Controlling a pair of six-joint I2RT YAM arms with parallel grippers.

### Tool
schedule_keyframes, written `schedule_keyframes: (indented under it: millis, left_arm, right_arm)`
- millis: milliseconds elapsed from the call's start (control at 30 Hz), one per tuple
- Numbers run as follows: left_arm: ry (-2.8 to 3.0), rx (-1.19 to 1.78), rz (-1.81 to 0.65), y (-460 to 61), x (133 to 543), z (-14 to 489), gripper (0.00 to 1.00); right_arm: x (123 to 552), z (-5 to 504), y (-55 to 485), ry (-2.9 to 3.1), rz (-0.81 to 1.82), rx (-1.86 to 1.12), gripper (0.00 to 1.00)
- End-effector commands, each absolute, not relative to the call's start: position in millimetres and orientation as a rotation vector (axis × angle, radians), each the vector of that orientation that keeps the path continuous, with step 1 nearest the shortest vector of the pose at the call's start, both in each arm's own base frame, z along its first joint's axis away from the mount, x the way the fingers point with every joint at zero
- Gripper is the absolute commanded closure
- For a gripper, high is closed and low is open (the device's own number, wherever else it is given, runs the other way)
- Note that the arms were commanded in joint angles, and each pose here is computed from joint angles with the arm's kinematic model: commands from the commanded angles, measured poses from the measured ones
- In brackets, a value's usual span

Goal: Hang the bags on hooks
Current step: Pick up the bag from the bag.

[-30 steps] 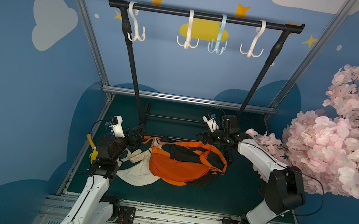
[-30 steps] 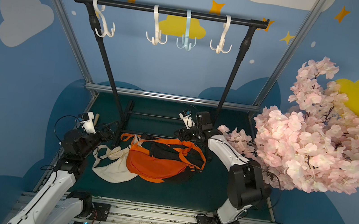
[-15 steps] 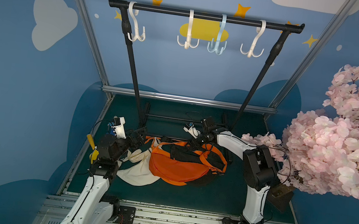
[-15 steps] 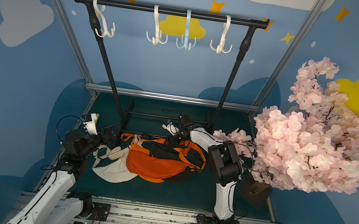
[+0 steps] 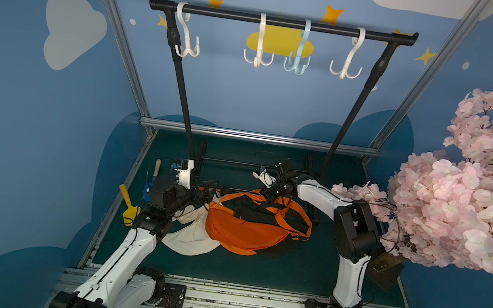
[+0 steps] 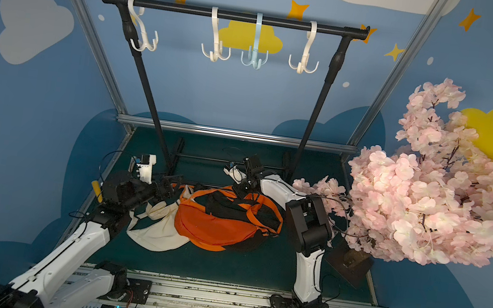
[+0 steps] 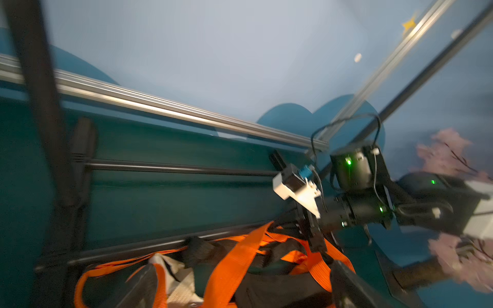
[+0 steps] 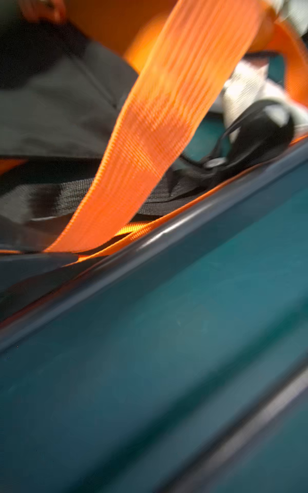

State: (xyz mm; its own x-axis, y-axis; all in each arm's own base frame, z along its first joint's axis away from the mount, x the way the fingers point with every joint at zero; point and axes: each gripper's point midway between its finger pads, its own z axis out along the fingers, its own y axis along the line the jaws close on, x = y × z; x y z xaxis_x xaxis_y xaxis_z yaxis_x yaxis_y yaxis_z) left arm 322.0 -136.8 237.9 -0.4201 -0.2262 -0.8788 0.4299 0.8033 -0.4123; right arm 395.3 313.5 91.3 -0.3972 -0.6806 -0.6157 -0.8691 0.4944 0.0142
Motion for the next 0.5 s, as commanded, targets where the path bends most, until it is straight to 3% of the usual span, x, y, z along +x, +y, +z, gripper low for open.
schedule_keyframes:
  millis: [0,467]
  left_arm:
    - [1.906,0.395,-0.620,-165,316,228,0.00]
    - [1.955,0.683,-0.419,-248,348,175,0.00]
  right_arm:
    - [396,141,310,2.140,0.411,-1.184,1.00]
    - [357,188,313,2.114,0.454,-1.163,1.00]
